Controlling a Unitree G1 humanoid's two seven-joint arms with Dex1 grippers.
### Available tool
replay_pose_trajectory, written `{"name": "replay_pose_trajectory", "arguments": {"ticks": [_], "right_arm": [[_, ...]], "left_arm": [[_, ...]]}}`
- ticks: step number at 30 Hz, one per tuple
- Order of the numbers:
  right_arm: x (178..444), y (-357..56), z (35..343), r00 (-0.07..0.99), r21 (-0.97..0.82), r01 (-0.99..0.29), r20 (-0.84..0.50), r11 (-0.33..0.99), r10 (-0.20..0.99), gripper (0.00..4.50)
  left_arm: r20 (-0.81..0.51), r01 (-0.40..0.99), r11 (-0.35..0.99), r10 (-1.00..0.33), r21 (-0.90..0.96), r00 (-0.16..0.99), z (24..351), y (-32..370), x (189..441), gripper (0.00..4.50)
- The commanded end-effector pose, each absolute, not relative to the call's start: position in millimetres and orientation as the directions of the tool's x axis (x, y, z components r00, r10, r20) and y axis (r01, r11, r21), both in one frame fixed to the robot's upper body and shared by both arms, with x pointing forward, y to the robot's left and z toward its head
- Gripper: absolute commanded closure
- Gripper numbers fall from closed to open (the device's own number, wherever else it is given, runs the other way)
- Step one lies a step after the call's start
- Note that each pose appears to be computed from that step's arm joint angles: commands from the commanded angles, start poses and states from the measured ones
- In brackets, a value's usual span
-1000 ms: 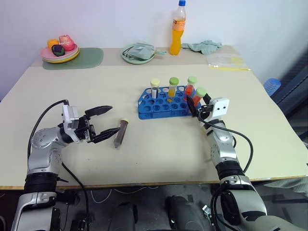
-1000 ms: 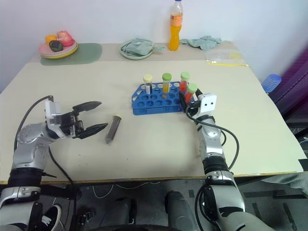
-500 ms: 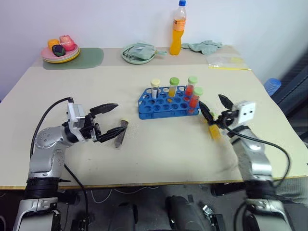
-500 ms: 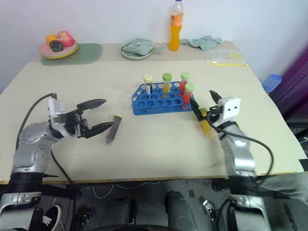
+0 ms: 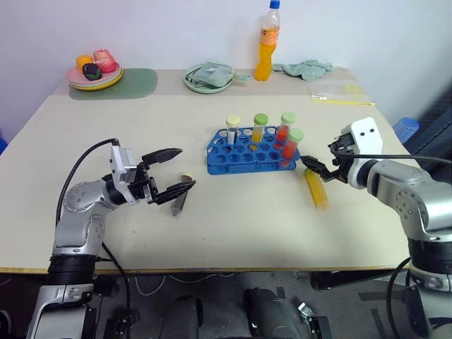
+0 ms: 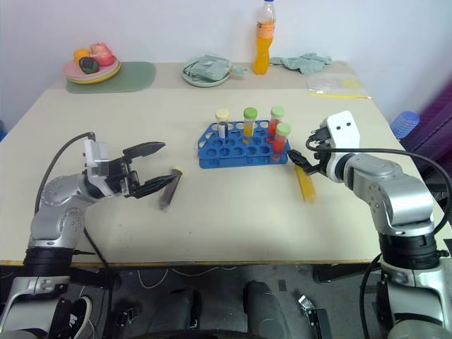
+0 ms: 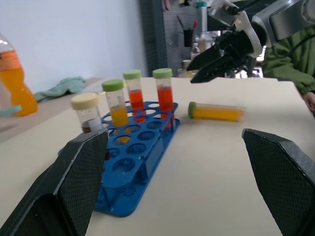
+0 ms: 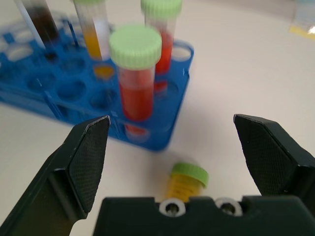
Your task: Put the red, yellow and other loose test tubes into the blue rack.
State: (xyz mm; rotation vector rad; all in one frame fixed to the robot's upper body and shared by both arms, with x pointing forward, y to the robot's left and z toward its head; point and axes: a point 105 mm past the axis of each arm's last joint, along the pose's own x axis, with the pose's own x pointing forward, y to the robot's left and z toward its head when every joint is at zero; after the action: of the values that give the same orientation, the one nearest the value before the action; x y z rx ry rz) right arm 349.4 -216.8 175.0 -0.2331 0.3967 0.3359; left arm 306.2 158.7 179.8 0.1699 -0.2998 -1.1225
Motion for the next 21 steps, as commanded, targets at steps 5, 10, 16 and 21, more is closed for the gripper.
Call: {"name": "replay_pose_trajectory", "arguments": {"ticks": [5, 10, 16, 21], "right_arm": [[333.3, -233.2, 163.1, 0.624, 0.035, -0.308, -0.747, 0.951, 0.230, 0.05], [342.0, -226.6, 163.7, 0.560, 0.088, -0.301, -0.790, 0.949, 0.251, 0.05], [349.3, -224.0, 148.3, 0.487, 0.081, -0.262, -0.849, 0.962, 0.205, 0.05], [353.5, -223.1, 139.7, 0.458, 0.084, -0.224, -0.871, 0.971, 0.181, 0.05]], "left_arm": [[0.171, 0.850, 0.424, -0.905, 0.313, 0.389, 197.0, 144.2, 302.8, 0.00], [0.176, 0.845, 0.437, -0.899, 0.308, 0.401, 196.1, 141.9, 302.7, 0.00], [0.212, 0.837, 0.467, -0.883, 0.286, 0.420, 199.6, 144.2, 303.3, 0.00], [0.207, 0.834, 0.472, -0.880, 0.286, 0.427, 193.4, 148.5, 300.7, 0.00]]}}
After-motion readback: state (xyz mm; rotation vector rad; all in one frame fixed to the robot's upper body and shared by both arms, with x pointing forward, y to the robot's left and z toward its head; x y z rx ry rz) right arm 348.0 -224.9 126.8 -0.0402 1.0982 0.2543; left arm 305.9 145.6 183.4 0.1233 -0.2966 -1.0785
